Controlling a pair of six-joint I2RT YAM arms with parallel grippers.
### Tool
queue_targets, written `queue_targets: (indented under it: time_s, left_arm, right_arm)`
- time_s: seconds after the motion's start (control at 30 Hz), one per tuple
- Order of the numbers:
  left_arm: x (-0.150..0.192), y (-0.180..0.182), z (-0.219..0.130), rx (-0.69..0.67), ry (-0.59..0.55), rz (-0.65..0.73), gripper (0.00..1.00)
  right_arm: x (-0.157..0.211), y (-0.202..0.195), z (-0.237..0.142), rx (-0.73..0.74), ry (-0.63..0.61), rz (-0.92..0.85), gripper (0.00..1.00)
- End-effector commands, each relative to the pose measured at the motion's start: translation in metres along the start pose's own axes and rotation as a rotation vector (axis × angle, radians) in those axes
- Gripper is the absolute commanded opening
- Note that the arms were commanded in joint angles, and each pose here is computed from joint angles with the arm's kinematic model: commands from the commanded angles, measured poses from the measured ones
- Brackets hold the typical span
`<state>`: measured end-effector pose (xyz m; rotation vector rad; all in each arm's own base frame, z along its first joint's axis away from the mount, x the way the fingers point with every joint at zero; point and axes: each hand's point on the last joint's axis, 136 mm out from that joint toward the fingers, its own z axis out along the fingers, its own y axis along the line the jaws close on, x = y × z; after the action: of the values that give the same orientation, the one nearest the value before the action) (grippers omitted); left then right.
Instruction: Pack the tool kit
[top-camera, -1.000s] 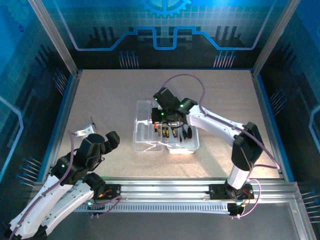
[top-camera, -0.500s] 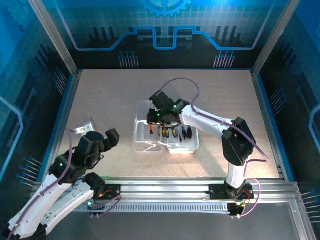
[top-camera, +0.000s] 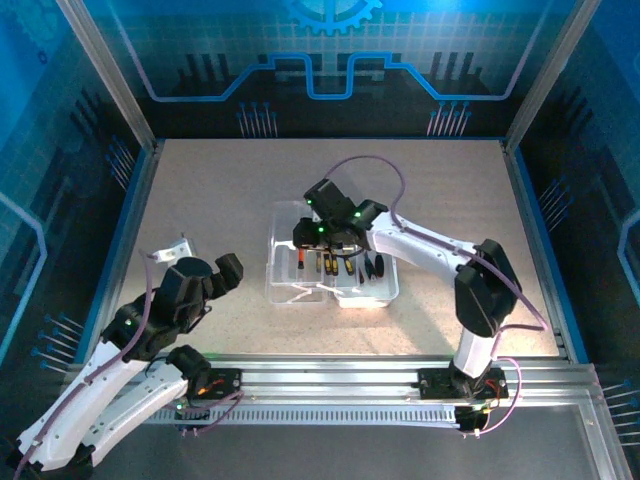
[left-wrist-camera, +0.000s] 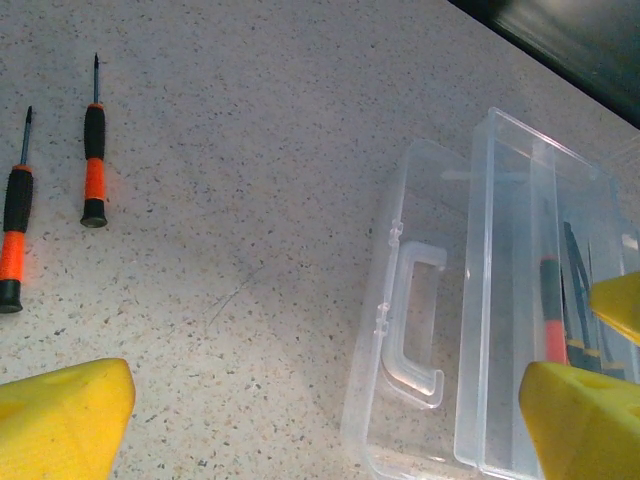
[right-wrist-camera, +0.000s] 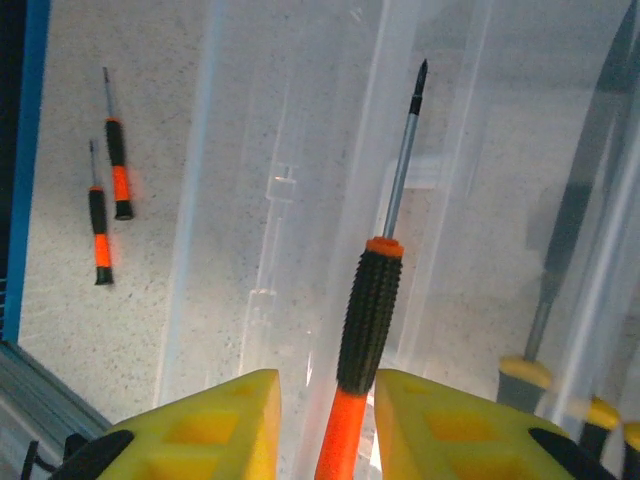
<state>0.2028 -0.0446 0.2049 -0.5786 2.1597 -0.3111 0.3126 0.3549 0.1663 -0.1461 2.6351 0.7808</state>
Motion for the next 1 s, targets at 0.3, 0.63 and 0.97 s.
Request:
queue_targets:
  time_s: [0.3,0.63,0.97]
  left_arm:
    - [-0.027,0.03,0.016,-0.246,-0.054,-0.023,0.92]
    - [-0.032,0.089,0.088,-0.466,0.156,-0.389,0.77]
    - [-0.019,0.173,0.138,-0.594,0.246,-0.579,0.53]
  right_arm:
    - [-0.01,-0.034,-0.084,-0.151,-0.221,-0.139,0.59]
    - [-0.004,-0.098,-0.086,-0.062,-0.155,0.052,0.48]
    - [0.024,-0.134,-0.108,0.015,-0.179,0.104,0.39]
